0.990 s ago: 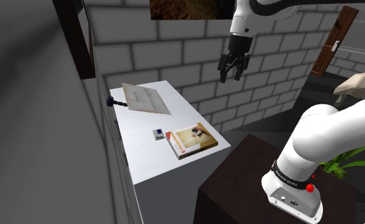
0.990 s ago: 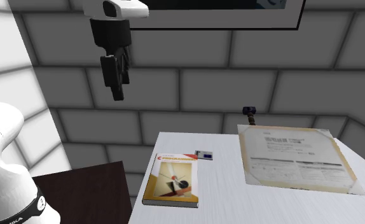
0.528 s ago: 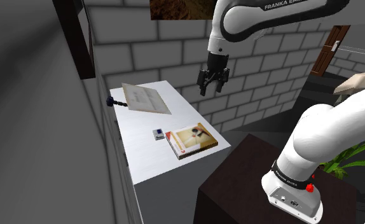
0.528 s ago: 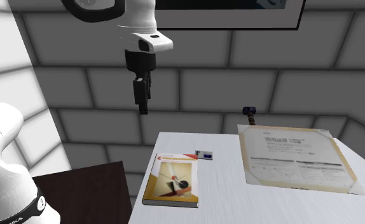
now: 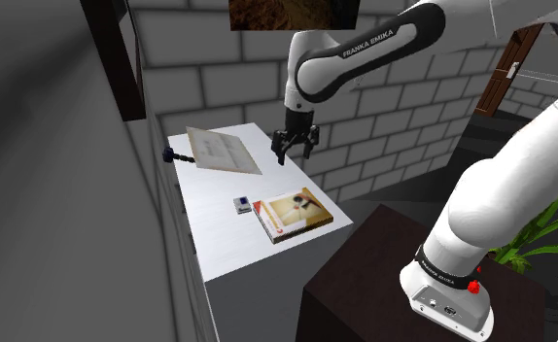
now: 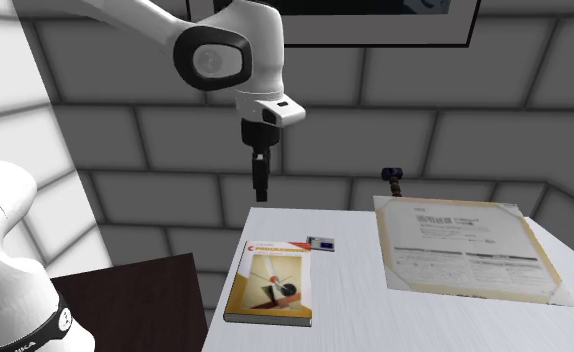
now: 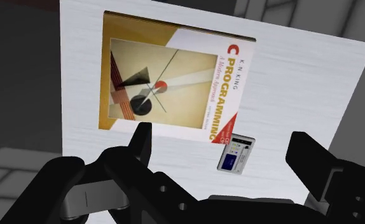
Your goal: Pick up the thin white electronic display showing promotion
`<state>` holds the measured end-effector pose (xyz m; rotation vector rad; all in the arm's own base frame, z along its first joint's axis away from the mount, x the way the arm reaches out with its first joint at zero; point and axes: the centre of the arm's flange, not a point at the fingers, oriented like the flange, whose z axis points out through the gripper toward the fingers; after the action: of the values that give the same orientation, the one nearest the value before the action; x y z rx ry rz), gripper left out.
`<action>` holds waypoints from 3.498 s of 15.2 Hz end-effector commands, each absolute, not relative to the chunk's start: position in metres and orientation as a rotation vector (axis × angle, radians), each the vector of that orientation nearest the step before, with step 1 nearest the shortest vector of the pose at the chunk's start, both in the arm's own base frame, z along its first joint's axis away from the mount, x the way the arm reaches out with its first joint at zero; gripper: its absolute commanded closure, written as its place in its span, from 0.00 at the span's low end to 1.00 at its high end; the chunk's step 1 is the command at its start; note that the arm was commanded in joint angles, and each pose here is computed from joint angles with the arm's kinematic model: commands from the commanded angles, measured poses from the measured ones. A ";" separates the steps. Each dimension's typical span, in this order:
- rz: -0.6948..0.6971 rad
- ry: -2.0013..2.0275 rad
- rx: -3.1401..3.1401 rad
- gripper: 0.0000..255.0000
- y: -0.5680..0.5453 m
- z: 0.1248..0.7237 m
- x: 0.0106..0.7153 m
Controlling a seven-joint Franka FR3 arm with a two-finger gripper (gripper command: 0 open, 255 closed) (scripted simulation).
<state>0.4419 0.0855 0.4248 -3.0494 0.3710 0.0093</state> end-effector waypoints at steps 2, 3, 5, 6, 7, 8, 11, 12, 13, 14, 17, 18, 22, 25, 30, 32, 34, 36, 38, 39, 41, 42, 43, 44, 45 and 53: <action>0.008 0.399 -3.058 0.00 0.102 0.397 0.466; 0.008 0.408 -3.061 0.00 0.106 0.387 0.474; 0.008 0.427 -3.066 0.00 0.115 0.368 0.491; 0.008 0.436 -3.069 0.00 0.119 0.358 0.499; 0.007 0.445 -3.072 0.00 0.123 0.349 0.507; 0.007 0.454 -3.075 0.00 0.127 0.339 0.516; 0.007 0.482 -3.084 0.00 0.138 0.310 0.541; 0.007 0.491 -3.086 0.00 0.142 0.300 0.550; 0.007 0.500 -3.089 0.00 0.146 0.290 0.558; 0.007 0.509 -3.092 0.00 0.149 0.281 0.567; 0.007 0.537 -3.100 0.00 0.159 0.251 0.592; 0.007 0.547 -3.102 0.00 0.162 0.241 0.601; 0.007 0.573 -3.109 0.00 0.170 0.208 0.625; 0.007 0.573 -3.109 0.00 0.170 0.193 0.625; 0.007 0.573 -3.109 0.00 0.170 0.174 0.625; 0.007 0.573 -3.109 1.00 0.170 0.174 0.625; 0.007 0.573 -3.109 1.00 0.169 0.174 0.625; 0.007 0.573 -3.109 1.00 0.168 0.173 0.625; 0.007 0.573 -3.109 1.00 0.167 0.173 0.627; 0.007 0.573 -3.109 1.00 0.166 0.171 0.627; 0.007 0.573 -3.109 1.00 0.170 0.179 0.625; 0.007 0.573 -3.109 1.00 0.170 0.184 0.625; 0.007 0.573 -3.109 1.00 0.170 0.189 0.625; 0.007 0.573 -3.109 1.00 0.170 0.195 0.625; 0.007 0.573 -3.109 1.00 0.170 0.200 0.625; 0.007 0.573 -3.109 1.00 0.170 0.242 0.625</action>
<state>0.6247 0.1696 0.2381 -3.1092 0.5728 0.0063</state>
